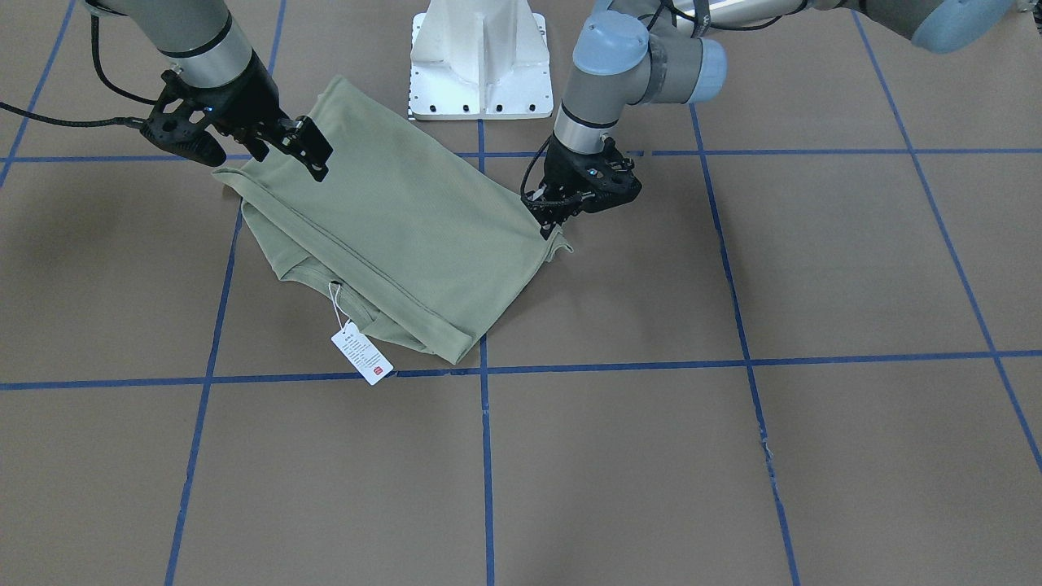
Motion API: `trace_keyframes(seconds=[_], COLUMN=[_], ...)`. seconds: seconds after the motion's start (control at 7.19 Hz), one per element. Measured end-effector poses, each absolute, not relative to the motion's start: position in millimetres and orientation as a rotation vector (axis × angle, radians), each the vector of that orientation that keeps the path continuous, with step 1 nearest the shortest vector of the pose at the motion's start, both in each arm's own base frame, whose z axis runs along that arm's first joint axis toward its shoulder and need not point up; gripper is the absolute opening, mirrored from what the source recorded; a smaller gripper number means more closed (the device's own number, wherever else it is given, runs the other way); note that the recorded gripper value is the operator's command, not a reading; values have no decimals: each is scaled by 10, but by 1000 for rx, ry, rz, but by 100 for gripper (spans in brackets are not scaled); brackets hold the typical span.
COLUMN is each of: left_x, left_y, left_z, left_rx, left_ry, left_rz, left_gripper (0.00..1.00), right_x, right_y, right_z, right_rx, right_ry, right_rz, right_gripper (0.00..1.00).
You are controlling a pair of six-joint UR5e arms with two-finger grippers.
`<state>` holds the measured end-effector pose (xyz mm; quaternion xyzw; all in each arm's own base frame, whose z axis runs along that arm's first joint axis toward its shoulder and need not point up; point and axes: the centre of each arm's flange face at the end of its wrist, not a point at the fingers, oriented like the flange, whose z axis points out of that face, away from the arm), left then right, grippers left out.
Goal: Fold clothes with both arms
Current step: 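Pull the corner away with the left gripper while the right holds the collar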
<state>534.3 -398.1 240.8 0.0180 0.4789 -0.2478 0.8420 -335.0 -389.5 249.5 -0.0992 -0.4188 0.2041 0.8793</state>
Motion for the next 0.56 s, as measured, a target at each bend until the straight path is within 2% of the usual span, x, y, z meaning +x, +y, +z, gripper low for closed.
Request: trace_keyframes(seconds=[0.28,0.56], left_x=[5287,5171], left_y=[-4697,-5411], left_z=[2346,2616], left_rx=[149,251], left_ry=[981,949], left_rz=[-507,-498], left_gripper=[0,0], right_x=[-3341,-3337], right_y=[-3902,-3909], right_z=[2472,2455], right_rx=[-200,-190], right_ry=[-883,-903], right_rz=[424,419], right_gripper=[100,100])
